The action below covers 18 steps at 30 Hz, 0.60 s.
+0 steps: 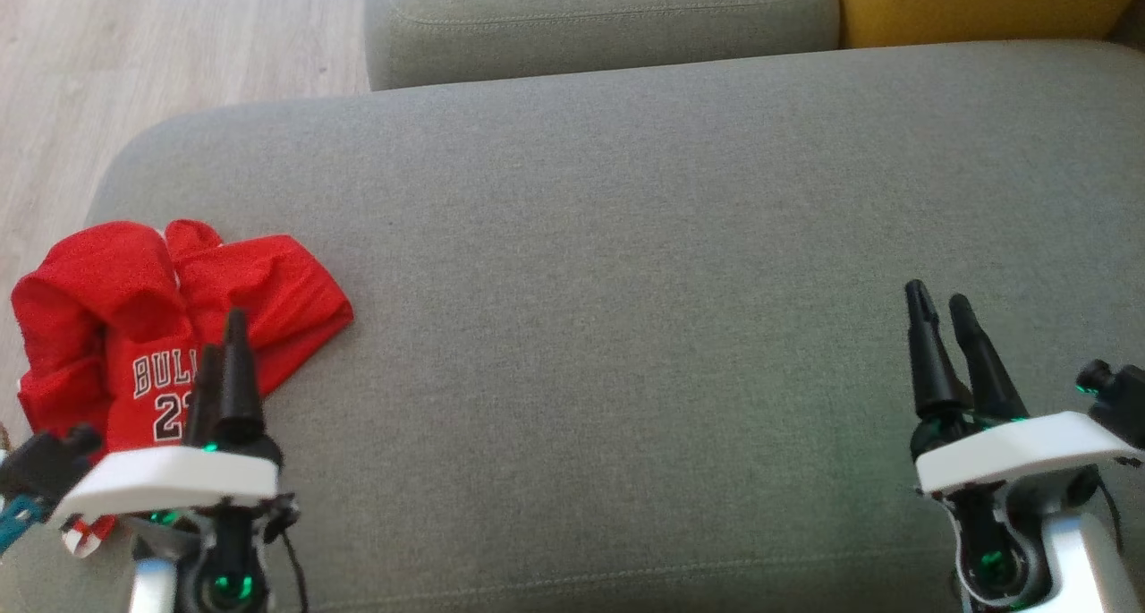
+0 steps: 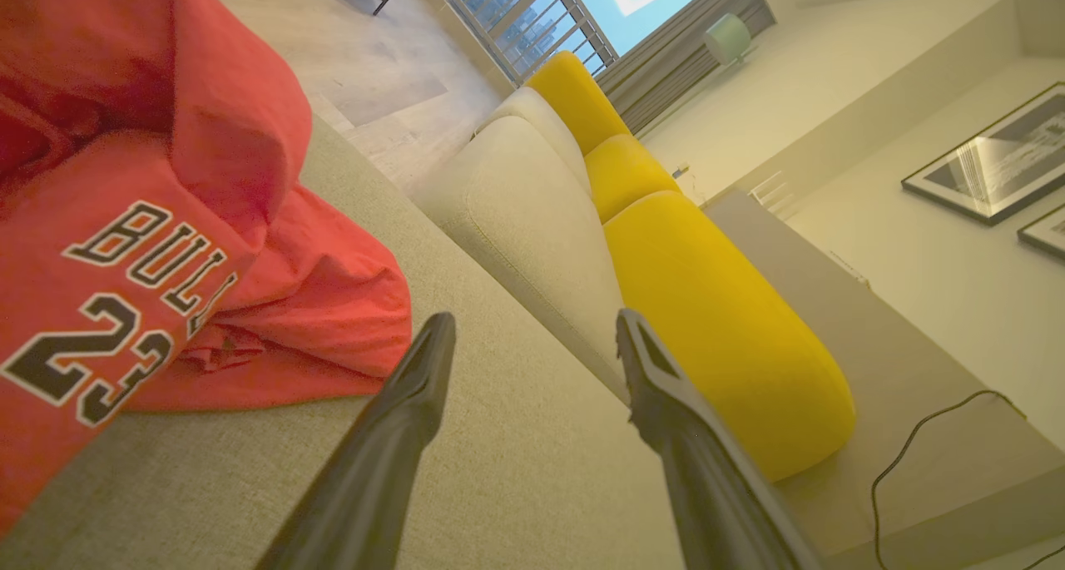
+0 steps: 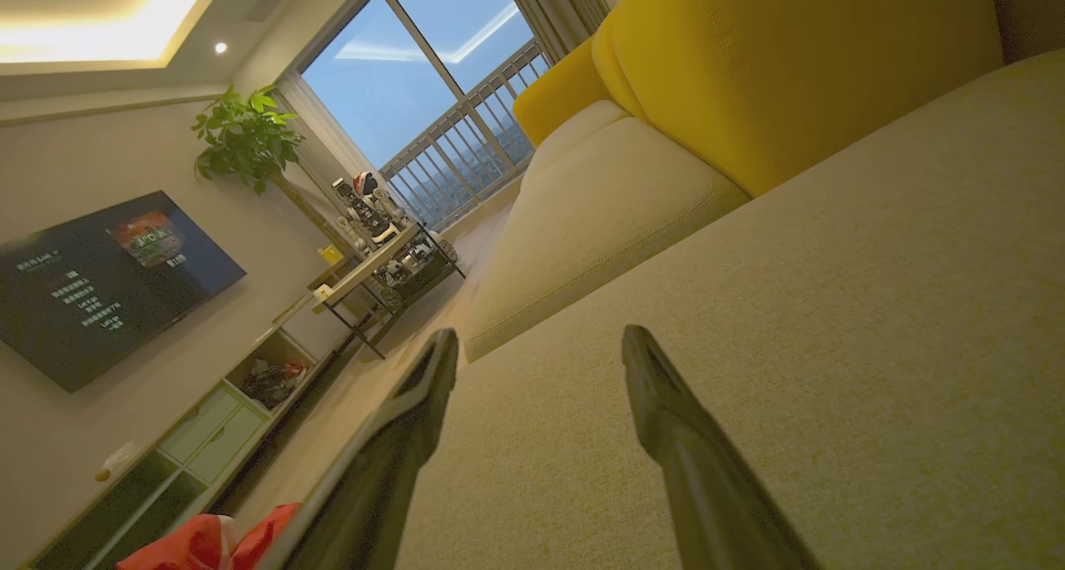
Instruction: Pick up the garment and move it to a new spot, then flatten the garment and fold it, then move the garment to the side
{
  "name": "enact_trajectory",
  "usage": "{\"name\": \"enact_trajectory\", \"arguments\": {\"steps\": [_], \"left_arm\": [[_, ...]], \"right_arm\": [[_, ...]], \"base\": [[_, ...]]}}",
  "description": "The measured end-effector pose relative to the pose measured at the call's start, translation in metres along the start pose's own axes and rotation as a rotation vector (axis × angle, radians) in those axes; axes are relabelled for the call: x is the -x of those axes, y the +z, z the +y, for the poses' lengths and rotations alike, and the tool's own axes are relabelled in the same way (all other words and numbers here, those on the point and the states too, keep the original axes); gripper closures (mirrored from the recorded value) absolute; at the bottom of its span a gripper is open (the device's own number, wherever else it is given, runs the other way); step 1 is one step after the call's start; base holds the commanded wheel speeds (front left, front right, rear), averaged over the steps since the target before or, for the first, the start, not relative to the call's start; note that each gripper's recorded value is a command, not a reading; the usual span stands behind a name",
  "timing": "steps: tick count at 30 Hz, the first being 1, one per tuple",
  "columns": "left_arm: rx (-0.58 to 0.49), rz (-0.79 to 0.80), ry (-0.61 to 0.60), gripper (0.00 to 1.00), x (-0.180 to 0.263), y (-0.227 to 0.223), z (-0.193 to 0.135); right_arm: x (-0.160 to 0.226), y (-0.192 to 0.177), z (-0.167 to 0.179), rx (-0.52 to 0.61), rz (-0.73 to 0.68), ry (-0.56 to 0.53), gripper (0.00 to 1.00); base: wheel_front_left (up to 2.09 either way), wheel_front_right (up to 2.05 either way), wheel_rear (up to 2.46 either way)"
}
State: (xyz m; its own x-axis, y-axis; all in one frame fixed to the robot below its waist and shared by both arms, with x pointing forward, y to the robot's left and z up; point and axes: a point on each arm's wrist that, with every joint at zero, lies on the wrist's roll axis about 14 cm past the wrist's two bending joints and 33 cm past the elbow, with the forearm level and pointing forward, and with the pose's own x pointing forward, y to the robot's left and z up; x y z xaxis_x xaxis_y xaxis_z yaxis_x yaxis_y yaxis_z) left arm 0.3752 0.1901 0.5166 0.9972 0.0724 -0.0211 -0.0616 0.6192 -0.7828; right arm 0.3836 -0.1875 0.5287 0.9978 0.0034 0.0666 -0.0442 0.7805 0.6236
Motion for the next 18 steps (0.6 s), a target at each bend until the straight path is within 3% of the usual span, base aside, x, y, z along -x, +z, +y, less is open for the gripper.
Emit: {"name": "enact_trajectory", "arguments": {"steps": [3,18], "left_arm": [[-0.053,0.006,-0.005,0.00,0.000,-0.004,-0.003],[-0.572,0.099,-0.031,0.00,0.002,-0.038,-0.014]], "right_arm": [[0.000,-0.001,0.004,0.035,0.000,0.013,0.00],[0.001,-0.006,0.016,0.255,0.003,0.059,0.00]], "base": [[0.00,0.00,0.00],[0.00,0.00,0.00]]}}
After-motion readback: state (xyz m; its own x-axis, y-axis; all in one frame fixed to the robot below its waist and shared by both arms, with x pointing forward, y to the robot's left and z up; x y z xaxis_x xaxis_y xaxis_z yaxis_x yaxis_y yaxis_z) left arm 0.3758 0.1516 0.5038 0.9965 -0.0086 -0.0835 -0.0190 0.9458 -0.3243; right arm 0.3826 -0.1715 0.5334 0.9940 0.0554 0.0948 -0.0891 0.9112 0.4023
